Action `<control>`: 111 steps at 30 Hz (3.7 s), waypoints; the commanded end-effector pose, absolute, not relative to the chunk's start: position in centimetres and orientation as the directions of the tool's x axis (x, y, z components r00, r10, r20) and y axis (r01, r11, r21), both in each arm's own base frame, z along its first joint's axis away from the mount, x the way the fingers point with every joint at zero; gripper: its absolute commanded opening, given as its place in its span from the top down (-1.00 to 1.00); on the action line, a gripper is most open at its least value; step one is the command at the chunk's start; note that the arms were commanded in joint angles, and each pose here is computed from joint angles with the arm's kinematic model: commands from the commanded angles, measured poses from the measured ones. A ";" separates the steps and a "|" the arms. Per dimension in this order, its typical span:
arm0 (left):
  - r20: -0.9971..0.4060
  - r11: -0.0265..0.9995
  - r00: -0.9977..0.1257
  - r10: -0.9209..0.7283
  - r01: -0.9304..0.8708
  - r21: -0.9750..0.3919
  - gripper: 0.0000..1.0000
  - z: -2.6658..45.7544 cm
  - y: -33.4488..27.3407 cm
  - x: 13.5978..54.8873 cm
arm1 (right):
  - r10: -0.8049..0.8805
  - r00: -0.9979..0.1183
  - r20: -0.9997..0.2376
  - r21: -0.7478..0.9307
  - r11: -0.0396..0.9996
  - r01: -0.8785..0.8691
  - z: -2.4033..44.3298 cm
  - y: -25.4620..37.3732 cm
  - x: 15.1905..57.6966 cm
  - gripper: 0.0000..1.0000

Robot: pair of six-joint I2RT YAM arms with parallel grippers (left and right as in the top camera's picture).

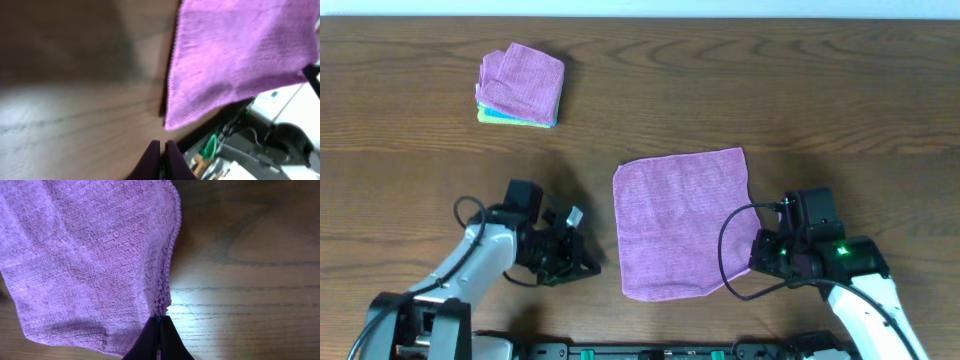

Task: Fold the cloth
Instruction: 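Move the left gripper to the cloth's lower-left corner and grasp it, then lift the near edge with both grippers and fold it toward the far edge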

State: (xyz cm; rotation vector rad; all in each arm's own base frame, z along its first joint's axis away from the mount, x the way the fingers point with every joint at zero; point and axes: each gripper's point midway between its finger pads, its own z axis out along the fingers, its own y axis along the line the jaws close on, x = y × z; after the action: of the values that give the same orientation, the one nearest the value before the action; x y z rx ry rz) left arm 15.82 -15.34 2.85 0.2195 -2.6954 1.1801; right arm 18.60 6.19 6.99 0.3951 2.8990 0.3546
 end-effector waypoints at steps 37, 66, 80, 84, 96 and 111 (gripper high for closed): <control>0.188 0.680 -0.962 -0.197 -0.272 -0.681 -0.11 -0.6 -21.6 14.8 | 0.304 -0.941 -0.151 0.343 0.909 0.239 7.5 7.6 19.0 0.97; 0.087 0.528 -0.968 -0.234 -0.201 -0.825 0.88 4.8 -22.8 18.2 | 0.284 -0.937 -0.206 0.339 0.918 0.204 7.8 7.5 20.0 0.97; -0.071 0.502 -0.875 -0.480 -0.207 -0.840 0.88 7.1 -20.9 25.0 | 0.329 -0.828 -0.455 0.348 0.921 0.175 10.1 6.7 26.4 0.97; -0.124 0.519 -0.836 -0.535 -0.209 -0.829 0.88 7.6 -20.4 26.9 | 0.331 -0.819 -0.468 0.347 0.921 0.174 9.4 6.8 28.0 0.97; -0.229 0.584 -0.742 -0.630 -0.259 -0.770 0.88 6.9 -18.8 31.4 | 0.338 -0.788 -0.515 0.326 0.927 0.185 7.0 6.8 32.2 0.97; -0.284 0.581 -0.679 -0.677 -0.258 -0.772 0.88 5.3 -17.8 35.3 | 0.346 -0.750 -0.564 0.320 0.929 0.188 6.0 6.6 34.8 0.97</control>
State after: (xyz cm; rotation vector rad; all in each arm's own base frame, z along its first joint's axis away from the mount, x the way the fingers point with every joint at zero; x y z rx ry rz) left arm 34.15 -18.11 5.34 1.0671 -3.2347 1.4315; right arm 34.74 6.96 6.40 0.3640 2.4338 0.3536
